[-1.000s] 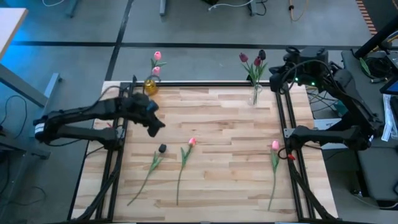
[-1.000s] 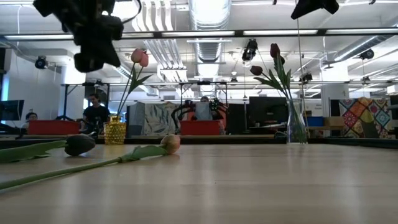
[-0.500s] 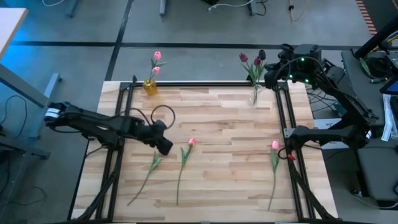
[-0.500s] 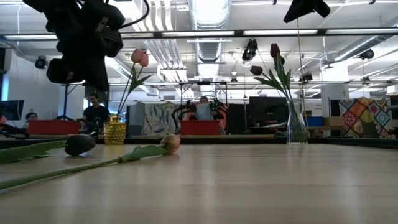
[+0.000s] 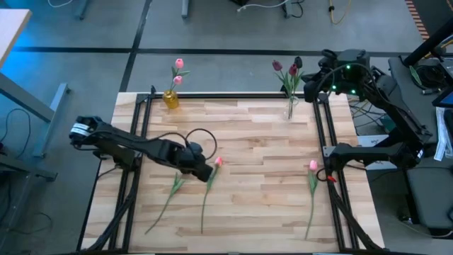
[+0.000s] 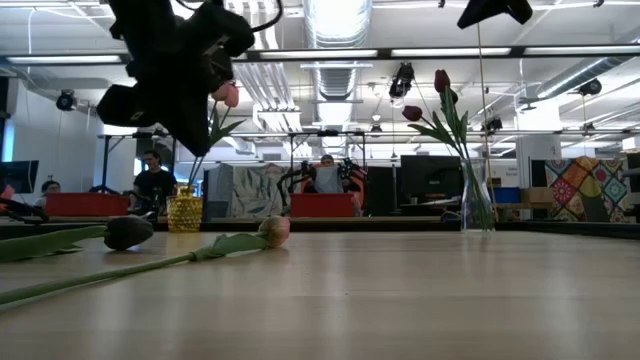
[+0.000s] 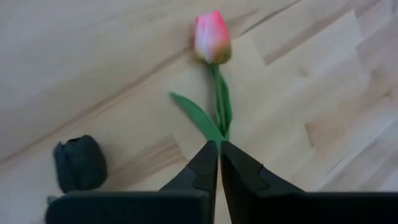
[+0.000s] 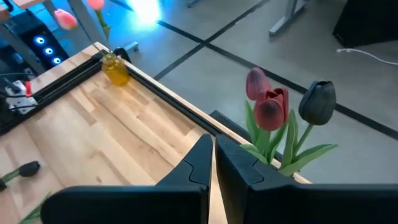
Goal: Sort flowers into vase by color
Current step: Insert the left pink tulip into the yellow glass vase
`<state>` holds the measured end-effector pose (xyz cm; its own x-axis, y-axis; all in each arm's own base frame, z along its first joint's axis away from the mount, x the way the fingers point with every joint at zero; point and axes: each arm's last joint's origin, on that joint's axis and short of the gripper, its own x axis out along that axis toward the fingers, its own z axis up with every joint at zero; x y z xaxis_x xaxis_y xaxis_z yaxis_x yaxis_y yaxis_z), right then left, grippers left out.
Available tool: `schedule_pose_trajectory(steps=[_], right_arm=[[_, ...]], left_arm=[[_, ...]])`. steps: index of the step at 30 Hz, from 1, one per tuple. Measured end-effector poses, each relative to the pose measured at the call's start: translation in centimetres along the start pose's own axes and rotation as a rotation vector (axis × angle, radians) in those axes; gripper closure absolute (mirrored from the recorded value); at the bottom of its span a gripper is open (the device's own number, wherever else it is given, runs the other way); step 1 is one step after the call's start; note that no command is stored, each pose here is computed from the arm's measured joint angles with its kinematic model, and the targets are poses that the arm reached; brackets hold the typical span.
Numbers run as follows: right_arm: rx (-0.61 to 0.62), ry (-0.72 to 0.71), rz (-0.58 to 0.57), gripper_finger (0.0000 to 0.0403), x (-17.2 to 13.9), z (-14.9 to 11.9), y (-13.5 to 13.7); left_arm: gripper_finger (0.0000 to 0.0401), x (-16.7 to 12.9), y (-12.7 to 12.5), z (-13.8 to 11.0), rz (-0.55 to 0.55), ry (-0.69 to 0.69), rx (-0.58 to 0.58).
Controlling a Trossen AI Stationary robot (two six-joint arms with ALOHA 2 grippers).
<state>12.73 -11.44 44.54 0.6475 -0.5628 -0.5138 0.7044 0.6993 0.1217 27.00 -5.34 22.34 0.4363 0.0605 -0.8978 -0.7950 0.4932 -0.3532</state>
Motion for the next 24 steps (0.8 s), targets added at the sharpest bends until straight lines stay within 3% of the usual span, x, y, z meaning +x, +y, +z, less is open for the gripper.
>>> schedule_pose_trajectory(steps=[11, 17, 24], right_arm=[[-0.041, -0.016, 0.071, 0.0390, -0.7, 0.4, 0.3], [-0.098, -0.013, 0.105, 0.0390, -0.7, 0.4, 0.4], [-0.134, -0.010, 0.153, 0.0390, -0.7, 0.4, 0.5]], left_arm=[[0.0289, 2.1, -4.2, -0.5, 0.219, 0.101, 0.085], [0.0238, 3.1, -5.8, -0.2, 0.220, 0.103, 0.038], [0.0231, 4.0, -5.9, 0.0, 0.192, 0.135, -0.030]])
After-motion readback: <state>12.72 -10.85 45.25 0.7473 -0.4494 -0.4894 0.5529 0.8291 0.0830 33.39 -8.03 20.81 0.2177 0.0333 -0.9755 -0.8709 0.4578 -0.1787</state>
